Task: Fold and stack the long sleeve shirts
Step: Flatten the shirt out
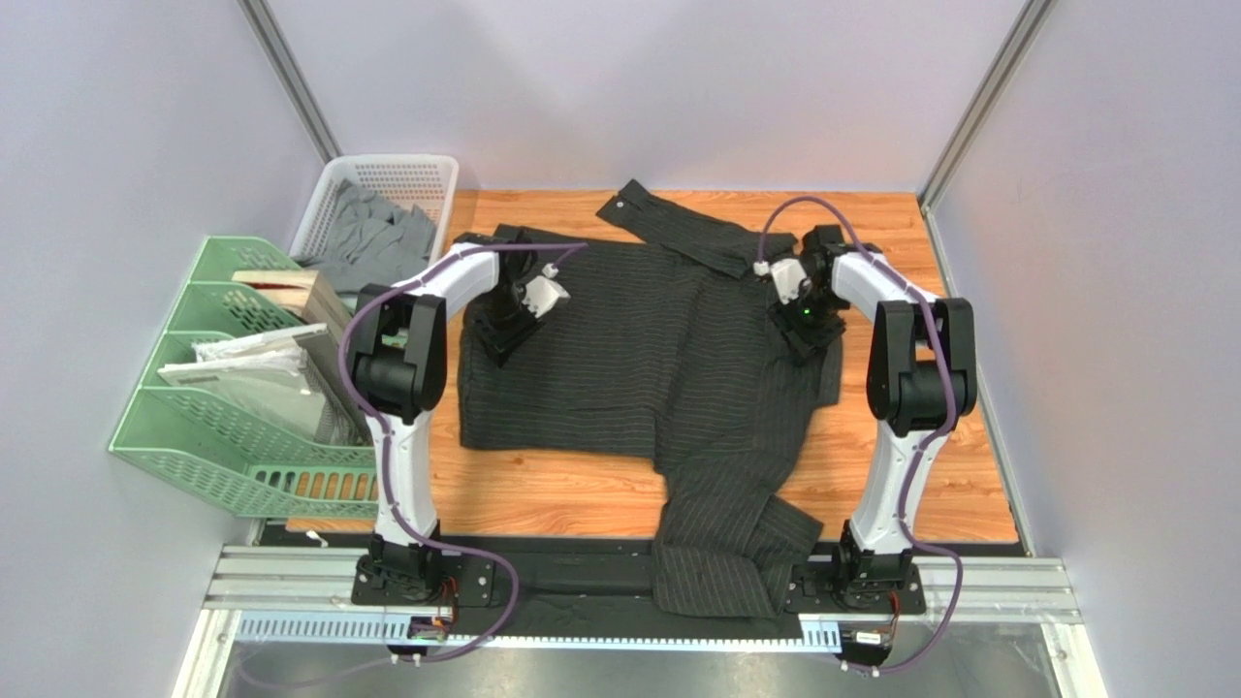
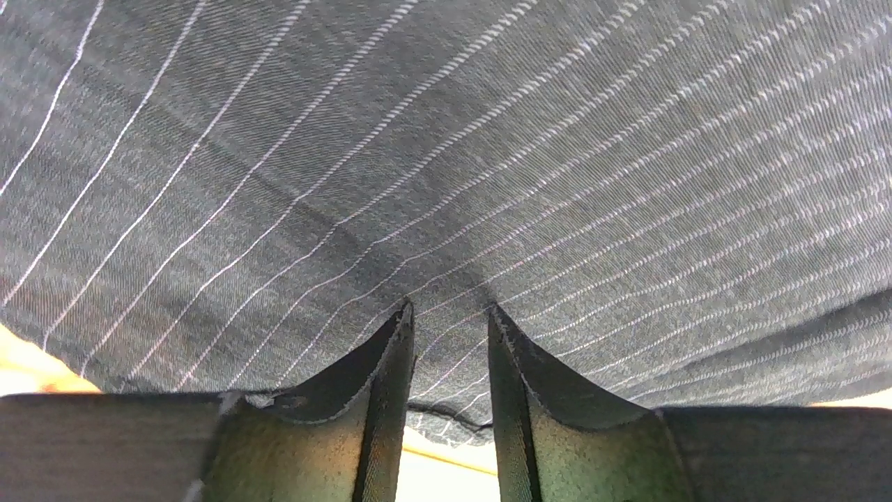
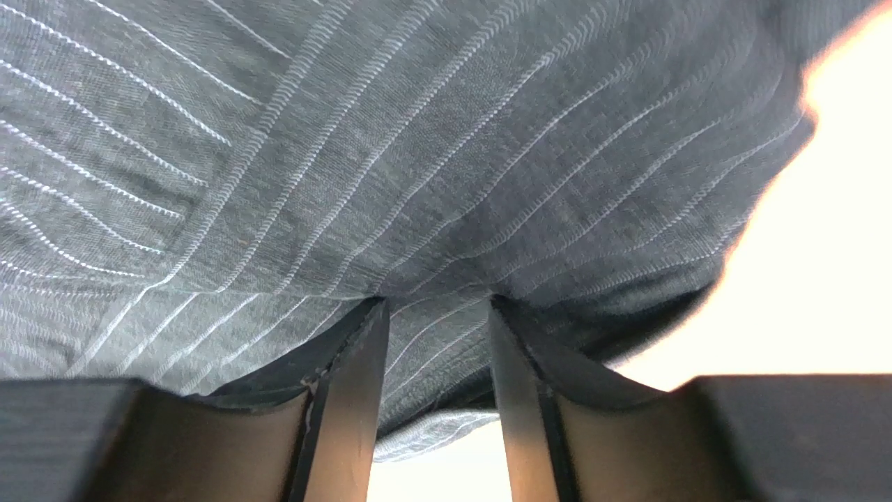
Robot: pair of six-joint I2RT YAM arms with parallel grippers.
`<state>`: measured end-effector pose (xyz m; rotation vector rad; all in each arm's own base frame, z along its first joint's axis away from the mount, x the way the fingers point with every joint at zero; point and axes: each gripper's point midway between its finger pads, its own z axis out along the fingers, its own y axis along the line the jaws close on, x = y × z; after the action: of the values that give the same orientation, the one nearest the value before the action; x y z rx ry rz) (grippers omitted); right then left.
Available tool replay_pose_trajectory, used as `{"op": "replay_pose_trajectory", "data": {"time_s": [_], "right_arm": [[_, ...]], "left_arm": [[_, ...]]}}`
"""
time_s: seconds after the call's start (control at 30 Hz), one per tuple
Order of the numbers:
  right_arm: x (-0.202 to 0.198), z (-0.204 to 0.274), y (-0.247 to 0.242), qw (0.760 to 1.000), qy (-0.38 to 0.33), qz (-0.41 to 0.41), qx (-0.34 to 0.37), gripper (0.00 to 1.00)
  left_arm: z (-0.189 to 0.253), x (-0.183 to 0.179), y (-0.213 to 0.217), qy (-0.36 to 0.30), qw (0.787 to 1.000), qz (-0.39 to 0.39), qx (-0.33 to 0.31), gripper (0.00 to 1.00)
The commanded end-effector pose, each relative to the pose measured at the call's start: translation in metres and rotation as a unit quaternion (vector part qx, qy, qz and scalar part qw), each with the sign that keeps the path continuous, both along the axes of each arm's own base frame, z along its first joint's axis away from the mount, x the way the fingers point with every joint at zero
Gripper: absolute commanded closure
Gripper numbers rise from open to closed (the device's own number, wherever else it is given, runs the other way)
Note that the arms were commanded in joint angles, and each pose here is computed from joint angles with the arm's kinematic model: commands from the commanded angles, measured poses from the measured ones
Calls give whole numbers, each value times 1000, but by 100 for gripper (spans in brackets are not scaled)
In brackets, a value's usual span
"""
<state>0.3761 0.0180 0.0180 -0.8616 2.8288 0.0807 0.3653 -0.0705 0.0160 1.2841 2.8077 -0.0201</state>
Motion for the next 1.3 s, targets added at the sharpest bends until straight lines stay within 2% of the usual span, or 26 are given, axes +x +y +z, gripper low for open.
{"op": "replay_pose_trajectory", "data": {"time_s": [0.0,0.1,0.13,0.17,0.23,0.27,0.3,0.4,0.53,0.67,0.73,0.87,0.97,1.1,1.27], "right_arm": [[38,0,-88,994,-15,-11,-105,53],[44,22,-89,997,-27,-17,-77,46],[37,28,-85,997,-21,-16,-67,39],[37,49,-70,998,-45,-10,-31,36],[16,59,-54,1000,-31,-1,2,31],[10,64,-43,999,-31,7,15,31],[4,73,-33,999,-38,15,30,30],[-16,56,-17,999,-7,22,41,30],[-38,43,-12,998,30,23,53,31],[-71,29,-12,997,55,27,53,32],[-66,19,-18,998,53,23,37,34],[-57,-15,-39,995,101,7,-4,37],[-58,-16,-48,993,118,11,-15,40],[-93,-6,-47,988,147,40,-9,41],[-124,12,-37,983,162,79,18,41]], "left_arm": [[3,42,20,-25,1000,9,12,61],[30,48,-6,-47,997,8,-63,48],[39,46,-21,-51,993,3,-104,46],[60,47,-28,-77,989,3,-123,45],[66,30,-45,-69,985,-15,-157,39],[77,29,-48,-90,982,-22,-162,38],[67,17,-48,-77,984,-24,-156,37],[51,4,-49,-62,988,-27,-140,37],[32,-15,-46,-27,990,-21,-136,38],[18,-38,-38,-20,992,-28,-125,38],[13,-41,-32,-16,993,-26,-110,40],[6,-50,-28,2,995,-28,-94,43],[4,-63,-22,17,996,-38,-74,48],[0,-89,-14,44,996,-47,-65,51],[4,-125,-8,75,993,-66,-69,51]]}}
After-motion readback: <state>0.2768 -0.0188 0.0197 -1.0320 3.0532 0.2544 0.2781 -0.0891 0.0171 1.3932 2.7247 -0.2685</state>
